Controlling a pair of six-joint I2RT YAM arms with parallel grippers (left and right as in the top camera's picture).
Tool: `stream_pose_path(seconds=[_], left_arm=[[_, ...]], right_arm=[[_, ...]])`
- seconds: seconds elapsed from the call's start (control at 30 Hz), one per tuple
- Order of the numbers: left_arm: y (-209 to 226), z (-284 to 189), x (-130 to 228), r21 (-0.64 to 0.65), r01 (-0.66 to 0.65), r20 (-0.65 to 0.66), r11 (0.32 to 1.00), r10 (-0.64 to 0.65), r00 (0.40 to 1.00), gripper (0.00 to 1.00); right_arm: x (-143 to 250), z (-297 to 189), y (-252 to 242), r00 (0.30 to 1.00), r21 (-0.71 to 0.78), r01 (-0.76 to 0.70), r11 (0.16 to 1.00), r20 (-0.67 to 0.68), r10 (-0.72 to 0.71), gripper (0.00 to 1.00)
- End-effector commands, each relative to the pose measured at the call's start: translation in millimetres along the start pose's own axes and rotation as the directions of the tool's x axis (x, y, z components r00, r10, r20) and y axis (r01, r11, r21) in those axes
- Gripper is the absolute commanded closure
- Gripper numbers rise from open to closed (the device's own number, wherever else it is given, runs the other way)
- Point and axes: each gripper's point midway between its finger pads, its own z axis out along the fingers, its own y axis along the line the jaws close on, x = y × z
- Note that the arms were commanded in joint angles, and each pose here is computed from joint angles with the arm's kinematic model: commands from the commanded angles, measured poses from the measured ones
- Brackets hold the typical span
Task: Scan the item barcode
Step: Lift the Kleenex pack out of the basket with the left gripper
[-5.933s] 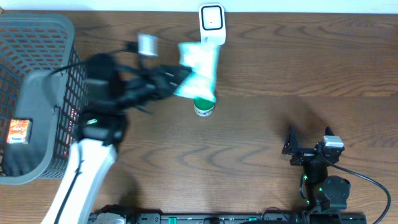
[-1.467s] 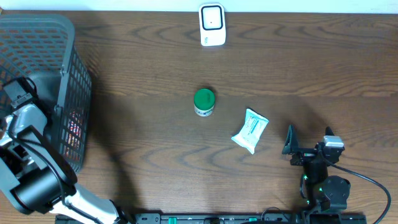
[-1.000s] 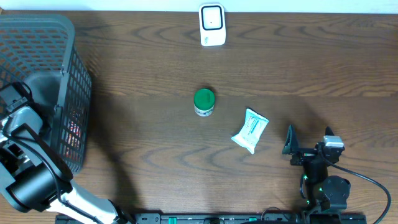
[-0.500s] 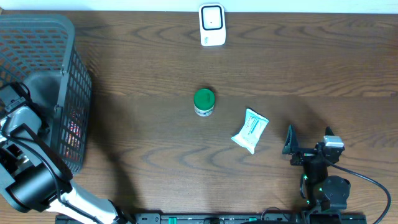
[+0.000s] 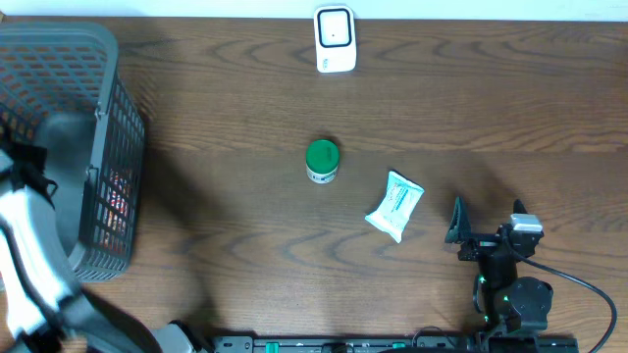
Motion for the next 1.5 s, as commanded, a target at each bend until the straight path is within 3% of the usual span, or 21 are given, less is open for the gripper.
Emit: stream_pose_path(seconds=[0.0,0.1,0.23,0.33,0.5,0.8,0.97,1.1,1.27,1.47], left_arm=[[-46,-76,-24,0.267,0.002,0.052,0.964,-0.017,0.999,0.47],[-71,-134,-26,0.444,0.006,0.061,0.896,-0.037,0.997,0.47],[-109,-201,2,0.650,-0.047,0.023,0.759,0.042,0.999,0.47],[-139,-245,52,0.770,-0.086,-0.040,0.632,0.183,0.982,0.47],[-163,-273,142,0.838,-0.136,-0.126,0.529,0.430,0.894,0.47],[-152,-252,300,0.745,-0.406,-0.186,0.530,0.749,0.636,0.47],[-133,-223,362,0.662,-0.541,-0.233,0.519,0.828,0.510,0.47],[-119,-193,392,0.573,-0.617,-0.280,0.539,0.837,0.470,0.47],[-86,-146,405,0.383,-0.737,-0.340,0.557,0.827,0.448,0.47],[-79,-136,412,0.351,-0.743,-0.366,0.570,0.814,0.451,0.47]], right_arm=[[1,0,3,1.000,-0.012,0.011,1.000,-0.004,-0.011,0.01],[1,0,3,1.000,-0.012,0.011,1.000,-0.004,-0.011,0.01],[1,0,3,1.000,-0.012,0.011,1.000,-0.004,-0.011,0.01],[1,0,3,1.000,-0.012,0.011,1.000,-0.004,-0.011,0.01],[1,0,3,1.000,-0.012,0.011,1.000,-0.004,-0.011,0.01],[1,0,3,1.000,-0.012,0.011,1.000,-0.004,-0.011,0.01],[1,0,3,1.000,-0.012,0.011,1.000,-0.004,-0.011,0.01],[1,0,3,1.000,-0.012,0.011,1.000,-0.004,-0.011,0.01],[1,0,3,1.000,-0.012,0.011,1.000,-0.004,-0.011,0.01],[1,0,3,1.000,-0.012,0.011,1.000,-0.004,-0.011,0.01]])
